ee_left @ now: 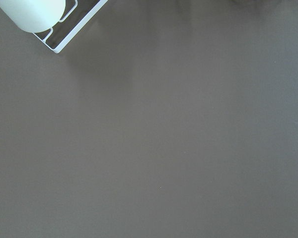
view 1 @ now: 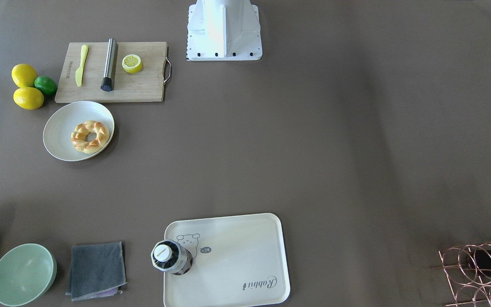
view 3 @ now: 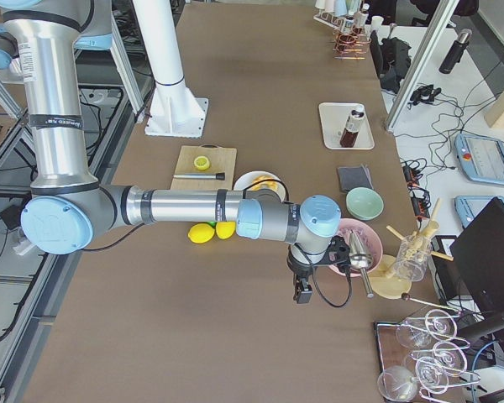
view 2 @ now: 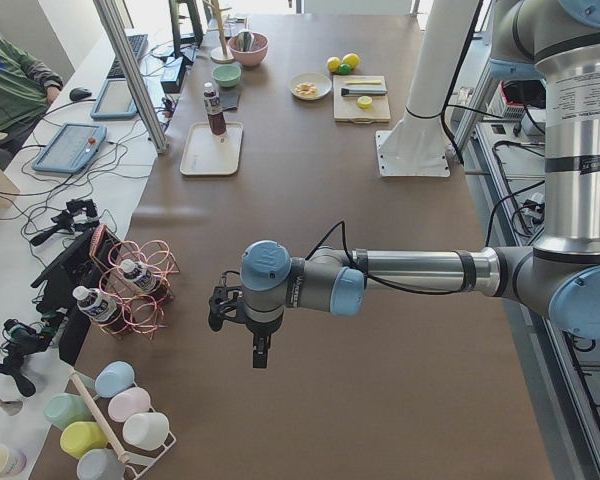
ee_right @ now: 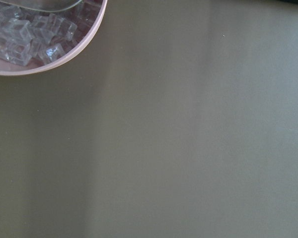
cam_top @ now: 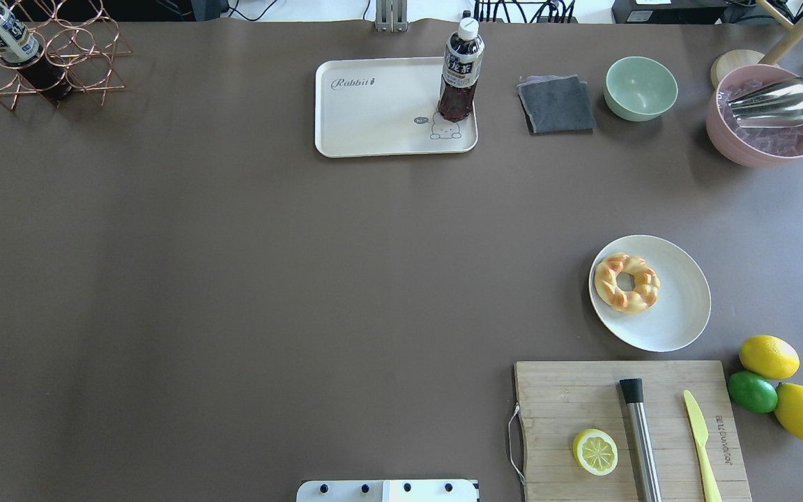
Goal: Place donut on tray
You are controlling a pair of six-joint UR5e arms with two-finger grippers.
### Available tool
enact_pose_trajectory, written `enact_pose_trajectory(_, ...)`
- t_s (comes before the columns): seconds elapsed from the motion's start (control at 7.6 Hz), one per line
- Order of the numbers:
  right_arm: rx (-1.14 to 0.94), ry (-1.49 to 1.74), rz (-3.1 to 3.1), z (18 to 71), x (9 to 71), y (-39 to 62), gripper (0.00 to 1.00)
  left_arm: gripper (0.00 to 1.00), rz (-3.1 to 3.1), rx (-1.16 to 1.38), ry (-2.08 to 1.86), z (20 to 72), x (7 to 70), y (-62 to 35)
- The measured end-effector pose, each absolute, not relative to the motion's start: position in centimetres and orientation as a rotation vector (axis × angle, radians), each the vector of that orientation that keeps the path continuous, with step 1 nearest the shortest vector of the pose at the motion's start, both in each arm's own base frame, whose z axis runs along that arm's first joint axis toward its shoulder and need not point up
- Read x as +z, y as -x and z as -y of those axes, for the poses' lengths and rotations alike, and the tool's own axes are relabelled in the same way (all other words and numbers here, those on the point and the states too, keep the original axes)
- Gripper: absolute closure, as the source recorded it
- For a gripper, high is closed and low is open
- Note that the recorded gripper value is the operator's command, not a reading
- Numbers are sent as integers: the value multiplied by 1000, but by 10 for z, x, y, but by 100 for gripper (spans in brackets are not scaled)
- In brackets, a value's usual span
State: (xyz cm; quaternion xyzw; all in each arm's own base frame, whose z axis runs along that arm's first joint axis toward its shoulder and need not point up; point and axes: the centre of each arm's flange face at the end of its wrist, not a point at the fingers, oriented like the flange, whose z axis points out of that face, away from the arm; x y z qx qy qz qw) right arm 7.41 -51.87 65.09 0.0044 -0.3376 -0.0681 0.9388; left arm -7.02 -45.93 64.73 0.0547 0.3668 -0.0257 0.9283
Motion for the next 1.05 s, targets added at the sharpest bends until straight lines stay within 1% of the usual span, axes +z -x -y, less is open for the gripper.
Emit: enact_pose_trajectory(1.05, -139, -10, 689, 519, 650, -74, 0, 1, -757, -32, -173, 461, 642, 71)
